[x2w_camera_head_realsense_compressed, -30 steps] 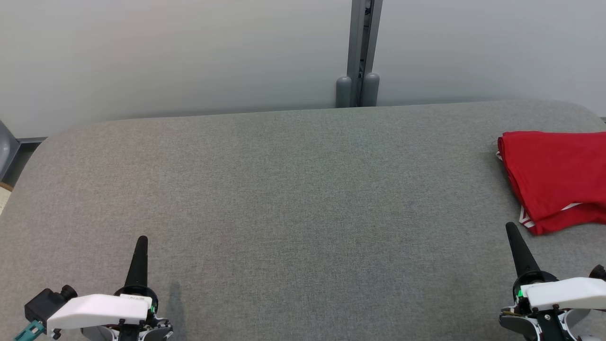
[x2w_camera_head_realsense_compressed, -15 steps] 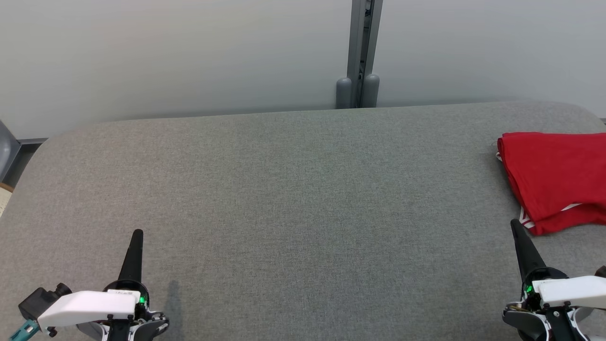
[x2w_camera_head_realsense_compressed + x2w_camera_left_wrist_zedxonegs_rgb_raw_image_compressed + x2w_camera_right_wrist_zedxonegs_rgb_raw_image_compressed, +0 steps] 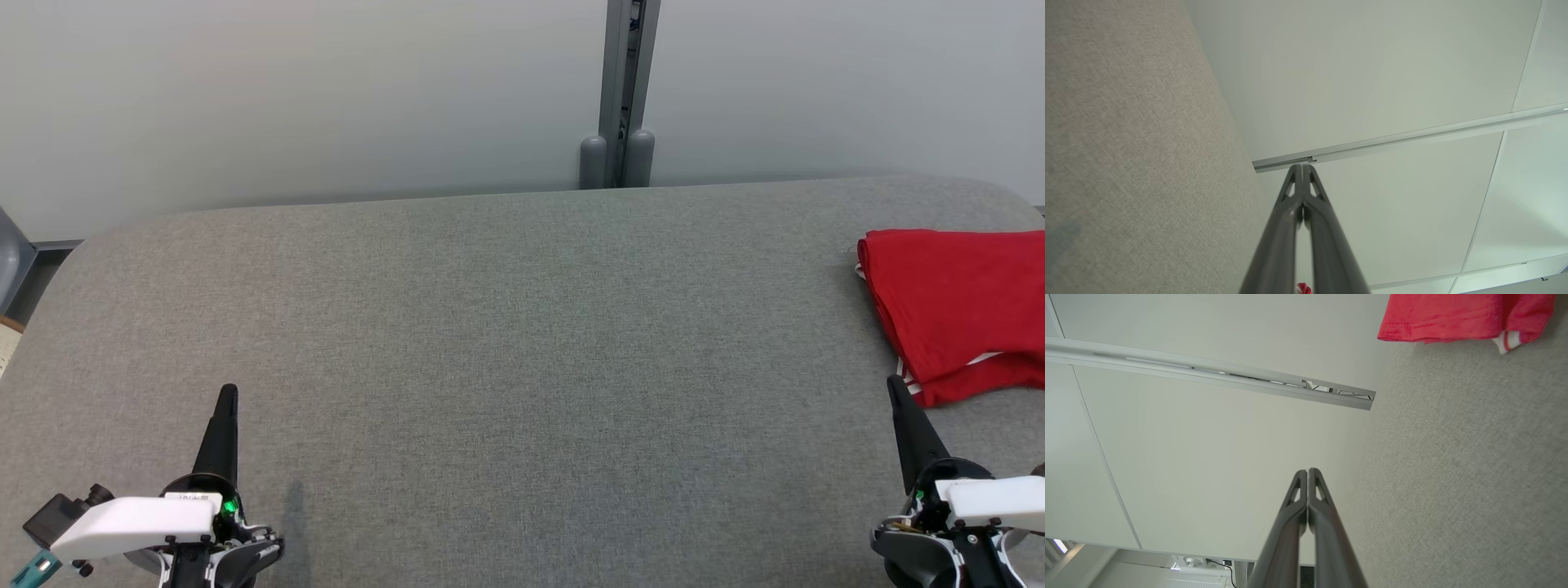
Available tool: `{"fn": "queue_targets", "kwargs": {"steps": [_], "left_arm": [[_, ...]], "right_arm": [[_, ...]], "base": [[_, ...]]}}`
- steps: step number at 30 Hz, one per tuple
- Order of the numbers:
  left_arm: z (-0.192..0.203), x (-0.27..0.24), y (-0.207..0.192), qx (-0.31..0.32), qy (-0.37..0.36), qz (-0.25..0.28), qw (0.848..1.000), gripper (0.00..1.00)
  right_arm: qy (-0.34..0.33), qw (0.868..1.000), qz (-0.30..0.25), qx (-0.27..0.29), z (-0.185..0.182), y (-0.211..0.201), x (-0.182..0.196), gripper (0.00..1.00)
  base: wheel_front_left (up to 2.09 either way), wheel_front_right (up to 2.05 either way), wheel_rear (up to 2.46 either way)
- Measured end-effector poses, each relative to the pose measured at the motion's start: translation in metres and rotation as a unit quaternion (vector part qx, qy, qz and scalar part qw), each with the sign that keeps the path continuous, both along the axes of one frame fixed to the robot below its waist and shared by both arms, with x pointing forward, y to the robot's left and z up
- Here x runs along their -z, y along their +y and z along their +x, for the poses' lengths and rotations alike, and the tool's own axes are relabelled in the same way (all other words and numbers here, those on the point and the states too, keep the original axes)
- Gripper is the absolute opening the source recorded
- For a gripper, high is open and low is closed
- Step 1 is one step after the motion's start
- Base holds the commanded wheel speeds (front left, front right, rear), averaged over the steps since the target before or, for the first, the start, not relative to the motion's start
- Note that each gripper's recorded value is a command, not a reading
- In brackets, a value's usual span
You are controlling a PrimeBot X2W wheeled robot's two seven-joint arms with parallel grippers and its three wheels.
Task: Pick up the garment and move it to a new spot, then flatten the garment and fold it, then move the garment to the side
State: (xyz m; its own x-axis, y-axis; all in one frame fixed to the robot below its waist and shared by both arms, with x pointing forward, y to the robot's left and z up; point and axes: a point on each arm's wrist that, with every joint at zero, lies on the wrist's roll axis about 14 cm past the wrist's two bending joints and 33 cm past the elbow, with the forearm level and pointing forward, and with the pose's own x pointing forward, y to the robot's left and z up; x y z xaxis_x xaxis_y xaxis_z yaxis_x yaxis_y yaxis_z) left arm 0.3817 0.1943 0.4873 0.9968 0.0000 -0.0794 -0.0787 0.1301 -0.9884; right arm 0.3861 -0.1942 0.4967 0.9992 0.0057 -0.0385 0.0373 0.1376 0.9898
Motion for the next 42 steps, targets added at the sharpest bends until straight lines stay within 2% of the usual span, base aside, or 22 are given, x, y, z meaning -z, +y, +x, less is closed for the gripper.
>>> {"fn": "queue_targets", "kwargs": {"steps": [22, 42], "left_arm": [[0.005, -0.015, 0.005, -0.003, -0.032, -0.067, 0.997, 0.0], [0.005, -0.016, 0.005, -0.003, -0.033, -0.068, 0.997, 0.0]], "right_arm": [[-0.014, 0.997, 0.072, 0.005, 0.002, -0.005, -0.007, 0.0], [-0.014, 0.997, 0.072, 0.005, 0.001, -0.005, -0.007, 0.0]], "base": [[0.0, 0.0, 0.0], [0.0, 0.0, 0.0]]}}
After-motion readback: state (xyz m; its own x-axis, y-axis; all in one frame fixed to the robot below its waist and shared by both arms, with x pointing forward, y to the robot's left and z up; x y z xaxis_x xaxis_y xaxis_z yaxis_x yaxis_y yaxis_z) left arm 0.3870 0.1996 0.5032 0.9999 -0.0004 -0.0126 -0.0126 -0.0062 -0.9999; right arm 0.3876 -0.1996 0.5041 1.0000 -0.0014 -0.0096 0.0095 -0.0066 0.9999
